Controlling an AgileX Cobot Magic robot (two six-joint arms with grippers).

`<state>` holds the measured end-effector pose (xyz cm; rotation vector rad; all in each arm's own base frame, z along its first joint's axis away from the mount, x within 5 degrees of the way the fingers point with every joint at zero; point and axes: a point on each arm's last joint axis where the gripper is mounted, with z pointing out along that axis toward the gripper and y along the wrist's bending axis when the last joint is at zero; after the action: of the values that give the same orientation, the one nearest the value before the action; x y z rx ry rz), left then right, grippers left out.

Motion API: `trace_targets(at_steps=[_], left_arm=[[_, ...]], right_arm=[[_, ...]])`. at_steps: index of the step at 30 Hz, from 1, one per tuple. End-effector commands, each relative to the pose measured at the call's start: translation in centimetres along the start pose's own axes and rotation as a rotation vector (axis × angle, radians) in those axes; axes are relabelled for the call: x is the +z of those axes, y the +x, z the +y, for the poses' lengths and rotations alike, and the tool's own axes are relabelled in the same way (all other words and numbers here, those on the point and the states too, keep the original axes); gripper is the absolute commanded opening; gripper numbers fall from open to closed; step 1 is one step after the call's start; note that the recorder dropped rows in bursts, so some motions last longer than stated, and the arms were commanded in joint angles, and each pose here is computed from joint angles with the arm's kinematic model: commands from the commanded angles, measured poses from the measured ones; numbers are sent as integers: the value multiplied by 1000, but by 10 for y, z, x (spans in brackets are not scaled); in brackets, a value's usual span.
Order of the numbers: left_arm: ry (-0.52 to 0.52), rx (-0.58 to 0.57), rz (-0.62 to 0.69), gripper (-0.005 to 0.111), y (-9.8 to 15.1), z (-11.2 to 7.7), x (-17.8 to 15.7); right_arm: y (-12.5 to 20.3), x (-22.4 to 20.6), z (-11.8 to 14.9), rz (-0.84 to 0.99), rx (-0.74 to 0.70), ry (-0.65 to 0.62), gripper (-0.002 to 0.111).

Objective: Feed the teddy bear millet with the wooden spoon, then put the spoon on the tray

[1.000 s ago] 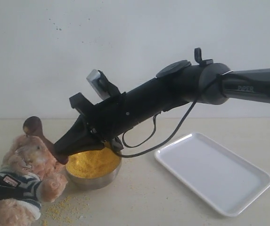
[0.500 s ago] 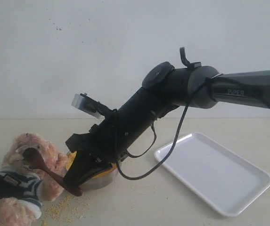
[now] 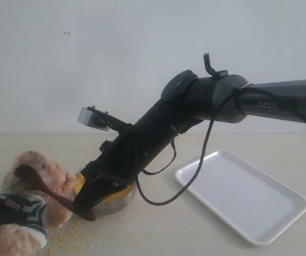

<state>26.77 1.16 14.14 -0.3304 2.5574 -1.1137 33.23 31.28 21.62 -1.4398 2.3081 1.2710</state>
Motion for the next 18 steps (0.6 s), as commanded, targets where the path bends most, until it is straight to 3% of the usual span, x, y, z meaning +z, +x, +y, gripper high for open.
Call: trace_targets(at_steps=[1,6,12,18], left_arm=[[26,-6,-4,4,0,-2,-1],[26,-6,-4,4,0,-2,-1],[26,-6,-4,4,0,-2,-1],[30,-11,-11,4,0,-3,-1]], right_arm=[[-3,-4,1,-25,-20,34,0],[-9,-5,7,-39,-56,116,0],[-15,7,24,46,-163,397,0],[-25,11,49,23,-242,473,0]])
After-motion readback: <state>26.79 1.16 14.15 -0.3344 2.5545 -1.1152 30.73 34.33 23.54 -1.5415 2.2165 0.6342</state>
